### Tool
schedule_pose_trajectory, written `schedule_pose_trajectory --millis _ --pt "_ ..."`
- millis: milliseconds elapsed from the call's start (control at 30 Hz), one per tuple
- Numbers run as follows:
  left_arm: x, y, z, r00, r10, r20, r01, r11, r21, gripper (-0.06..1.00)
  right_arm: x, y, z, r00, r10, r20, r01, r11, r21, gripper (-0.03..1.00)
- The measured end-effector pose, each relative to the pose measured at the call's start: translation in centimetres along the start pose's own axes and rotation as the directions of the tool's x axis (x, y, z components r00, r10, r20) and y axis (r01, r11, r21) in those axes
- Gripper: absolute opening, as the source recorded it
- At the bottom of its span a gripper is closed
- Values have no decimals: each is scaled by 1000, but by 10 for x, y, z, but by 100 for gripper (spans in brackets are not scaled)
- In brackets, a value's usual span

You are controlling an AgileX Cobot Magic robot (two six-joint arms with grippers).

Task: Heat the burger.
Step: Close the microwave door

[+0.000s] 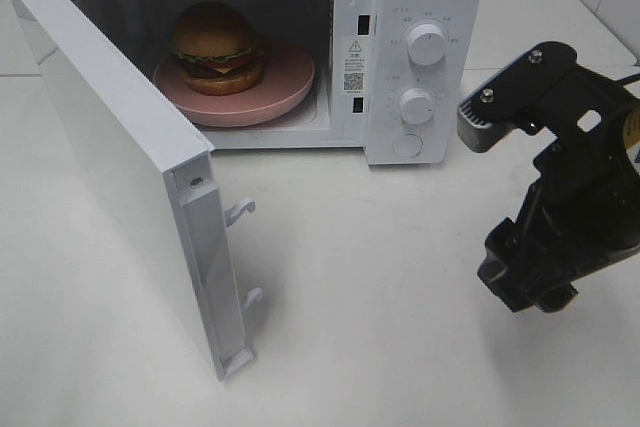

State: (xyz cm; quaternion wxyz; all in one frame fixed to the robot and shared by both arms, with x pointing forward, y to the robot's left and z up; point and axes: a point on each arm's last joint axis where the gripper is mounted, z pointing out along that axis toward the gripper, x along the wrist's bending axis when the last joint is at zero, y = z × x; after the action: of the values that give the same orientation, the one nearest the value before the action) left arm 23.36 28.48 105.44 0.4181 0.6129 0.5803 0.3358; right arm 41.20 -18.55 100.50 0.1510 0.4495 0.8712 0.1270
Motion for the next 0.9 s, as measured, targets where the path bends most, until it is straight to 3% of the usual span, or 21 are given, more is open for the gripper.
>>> schedule_pose_trajectory --millis 267,900 --pt "0 0 0 1000 0 0 0 1000 0 100 -4 -12 -14 1000 11 17 -12 999 44 76" --pt "0 0 0 1000 0 0 0 1000 0 100 -18 -67 -88 993 109 39 -106 991 -81 76"
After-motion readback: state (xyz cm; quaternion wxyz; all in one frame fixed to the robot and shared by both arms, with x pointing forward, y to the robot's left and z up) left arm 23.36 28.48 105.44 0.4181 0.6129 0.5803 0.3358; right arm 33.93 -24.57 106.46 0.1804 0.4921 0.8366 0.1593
